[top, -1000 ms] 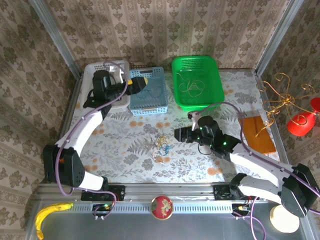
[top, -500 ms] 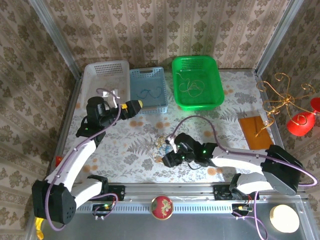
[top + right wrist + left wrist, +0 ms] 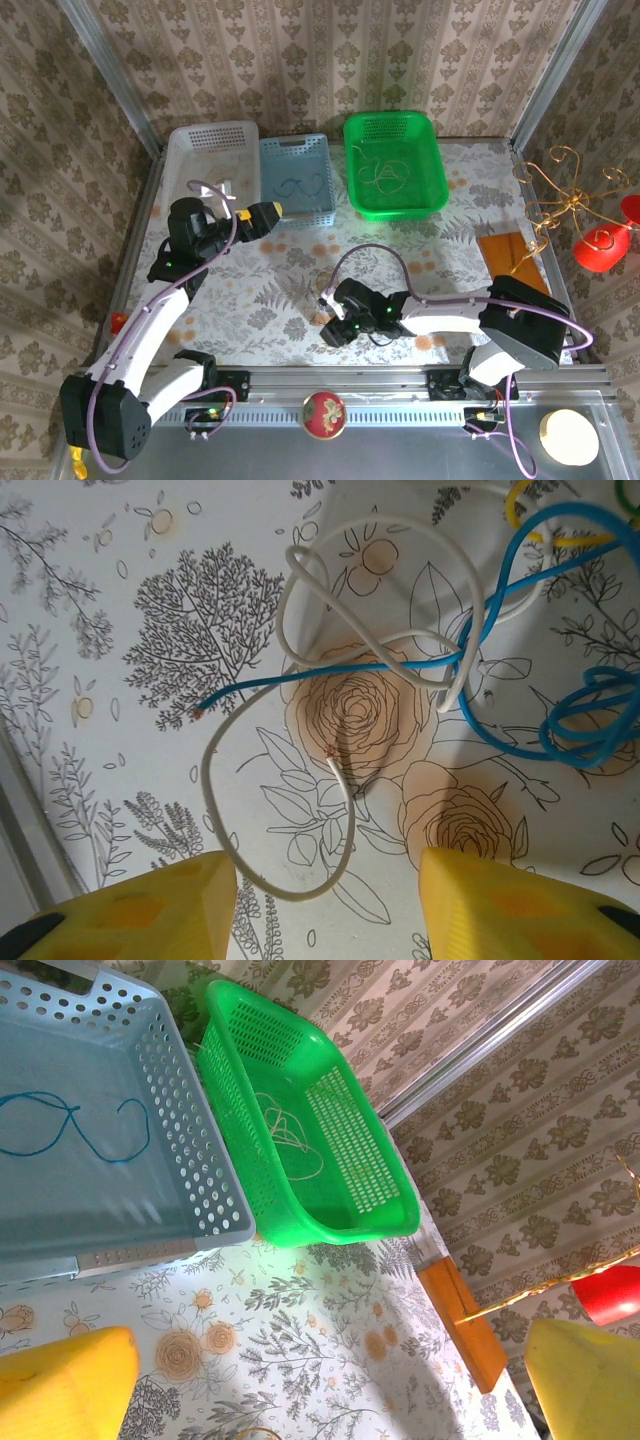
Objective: Untangle the cables
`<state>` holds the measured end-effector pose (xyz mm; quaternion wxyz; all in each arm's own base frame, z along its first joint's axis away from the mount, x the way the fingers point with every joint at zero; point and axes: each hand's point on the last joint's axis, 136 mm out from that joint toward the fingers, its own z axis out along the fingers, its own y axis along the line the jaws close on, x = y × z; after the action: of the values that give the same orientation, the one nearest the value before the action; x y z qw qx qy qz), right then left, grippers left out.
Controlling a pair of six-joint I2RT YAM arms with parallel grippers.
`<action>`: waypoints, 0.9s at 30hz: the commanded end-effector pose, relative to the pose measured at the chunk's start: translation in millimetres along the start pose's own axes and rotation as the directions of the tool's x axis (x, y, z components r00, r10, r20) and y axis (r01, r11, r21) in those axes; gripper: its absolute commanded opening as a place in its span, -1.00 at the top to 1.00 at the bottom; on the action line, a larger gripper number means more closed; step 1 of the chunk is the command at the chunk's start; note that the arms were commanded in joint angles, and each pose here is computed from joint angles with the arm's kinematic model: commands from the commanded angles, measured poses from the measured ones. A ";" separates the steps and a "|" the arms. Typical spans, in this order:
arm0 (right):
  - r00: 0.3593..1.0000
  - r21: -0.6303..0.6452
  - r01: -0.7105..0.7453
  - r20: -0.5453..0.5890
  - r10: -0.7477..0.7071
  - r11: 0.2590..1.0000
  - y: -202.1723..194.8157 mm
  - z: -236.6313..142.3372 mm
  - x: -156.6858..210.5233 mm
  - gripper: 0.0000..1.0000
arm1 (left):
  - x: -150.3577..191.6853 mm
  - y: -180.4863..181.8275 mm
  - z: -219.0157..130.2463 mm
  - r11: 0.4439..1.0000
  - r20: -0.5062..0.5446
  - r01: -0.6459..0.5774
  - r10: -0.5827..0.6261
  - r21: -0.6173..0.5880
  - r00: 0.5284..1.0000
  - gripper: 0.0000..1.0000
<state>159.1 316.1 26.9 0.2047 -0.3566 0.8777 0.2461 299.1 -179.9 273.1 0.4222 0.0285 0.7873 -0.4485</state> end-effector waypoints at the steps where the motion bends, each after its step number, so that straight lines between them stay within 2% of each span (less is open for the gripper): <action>1: 0.998 0.012 0.034 0.047 -0.034 0.999 2.8 3.5 -17.9 -0.02 | -1.7 -3.6 -6.3 1.000 0.009 0.015 -0.016 0.006 1.000 -1.00; 8: 0.997 0.041 0.037 0.063 -0.039 0.998 -0.9 8.2 -27.4 0.11 | -1.6 -5.8 -7.8 1.000 0.009 0.013 -0.013 0.015 1.000 -1.00; 10: 0.997 0.042 0.038 0.064 -0.041 0.998 -0.8 8.6 -29.0 0.32 | -1.3 -6.5 -8.2 1.000 0.009 0.013 -0.013 0.017 1.000 -1.00; 14: 0.996 0.034 0.055 0.062 -0.057 0.998 3.1 0.3 -32.3 0.92 | -1.4 -7.4 -9.5 1.000 0.011 0.010 -0.010 0.019 1.000 -1.00; 15: 0.996 0.033 0.060 0.069 -0.063 0.998 4.5 -5.2 -35.5 1.00 | -1.0 -7.5 -9.8 1.000 0.011 0.009 -0.009 0.020 1.000 -1.00; 20: 0.989 0.018 0.076 0.125 -0.077 0.997 9.7 -44.7 -59.7 1.00 | 1.9 -6.7 -10.6 1.000 0.004 -0.009 0.009 0.017 1.000 -1.00; 27: 0.954 -0.067 0.014 0.299 0.006 0.998 5.2 -116.3 -111.7 1.00 | 12.6 -3.5 -5.8 0.999 -0.024 -0.021 0.022 0.043 0.999 -1.00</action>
<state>209.2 318.3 162.5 0.3299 -0.3268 0.8310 0.3062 290.4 -180.0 272.0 0.4171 0.0314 0.7856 -0.4561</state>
